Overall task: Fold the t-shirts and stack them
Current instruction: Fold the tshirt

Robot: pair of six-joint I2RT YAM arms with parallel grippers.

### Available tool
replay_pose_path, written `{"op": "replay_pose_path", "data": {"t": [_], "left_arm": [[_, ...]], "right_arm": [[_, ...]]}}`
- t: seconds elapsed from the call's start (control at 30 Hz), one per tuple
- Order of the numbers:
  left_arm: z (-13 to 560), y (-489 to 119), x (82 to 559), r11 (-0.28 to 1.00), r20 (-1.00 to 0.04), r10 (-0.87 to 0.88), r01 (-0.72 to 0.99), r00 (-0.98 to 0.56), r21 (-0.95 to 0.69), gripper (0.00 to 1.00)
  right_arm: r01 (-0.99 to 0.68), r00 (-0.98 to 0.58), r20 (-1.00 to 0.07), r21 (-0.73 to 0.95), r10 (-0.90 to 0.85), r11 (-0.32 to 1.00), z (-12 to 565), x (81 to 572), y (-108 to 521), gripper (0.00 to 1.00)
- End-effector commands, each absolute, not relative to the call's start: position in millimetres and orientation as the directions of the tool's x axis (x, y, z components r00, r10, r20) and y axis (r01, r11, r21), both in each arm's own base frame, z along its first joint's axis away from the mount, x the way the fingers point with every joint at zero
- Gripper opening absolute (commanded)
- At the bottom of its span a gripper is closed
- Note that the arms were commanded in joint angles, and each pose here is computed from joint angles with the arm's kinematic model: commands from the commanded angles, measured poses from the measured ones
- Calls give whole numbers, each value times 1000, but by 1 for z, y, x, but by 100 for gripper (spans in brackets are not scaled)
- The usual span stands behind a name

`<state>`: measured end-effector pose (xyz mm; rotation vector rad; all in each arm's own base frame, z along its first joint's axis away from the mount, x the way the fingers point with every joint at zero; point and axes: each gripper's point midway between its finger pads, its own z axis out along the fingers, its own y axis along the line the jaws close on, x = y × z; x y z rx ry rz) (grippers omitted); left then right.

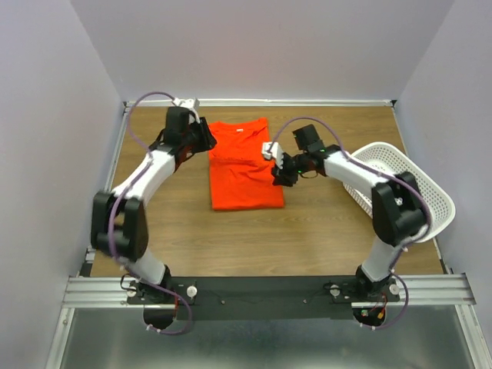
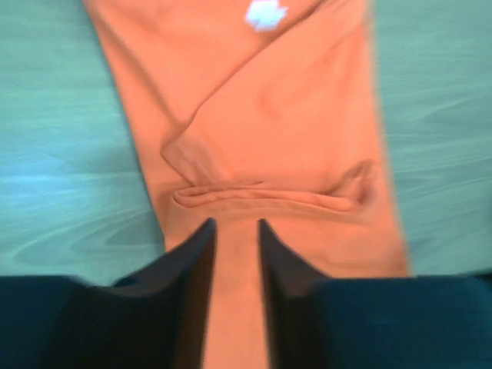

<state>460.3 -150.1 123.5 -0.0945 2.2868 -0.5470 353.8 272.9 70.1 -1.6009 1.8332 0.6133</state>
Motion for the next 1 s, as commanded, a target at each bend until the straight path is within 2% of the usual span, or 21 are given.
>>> {"op": "replay_pose_path", "data": {"t": [0.0,0.03,0.07,0.1,0.13,0.17,0.2,0.27,0.43,0.7,0.97], "left_arm": [[252,-127,428,912,-879,-261,196,-399,-361,50],[254,-127,416,903,-875,-278,202,-397,-378,52],[251,-129,403,885,-849,-315,193,-424,-425,54],[236,-133,378,860,-808,-336,191,-484,-473,54],[225,-138,365,830,-757,-380,166,-532,-533,54],[213,-141,352,821,-734,-368,171,-571,-545,54],[191,-147,328,782,-659,-392,145,-641,-606,54],[162,-152,296,733,-575,-431,102,-695,-673,54],[125,-152,260,687,-493,-479,40,-726,-726,54],[81,-149,259,692,-403,-513,-87,-758,-717,55],[69,-158,272,672,-368,-515,-99,-774,-734,55]], "right_arm": [[-980,193,-792,-187,-580,-70,108,311,266,52],[-967,254,-792,-225,-556,-121,109,300,265,63],[-923,385,-771,-327,-507,-203,116,290,263,81],[-913,406,-769,-323,-494,-249,101,272,258,90],[-889,456,-745,-358,-487,-285,96,268,256,90],[-887,461,-736,-356,-496,-296,91,265,255,90],[-885,462,-728,-341,-506,-318,82,259,257,90],[-882,467,-687,-325,-556,-341,65,259,256,87],[-896,443,-643,-291,-625,-336,47,267,257,80],[-914,404,-588,-281,-701,-291,24,282,256,76],[-921,387,-577,-280,-719,-271,20,287,255,74]]}}
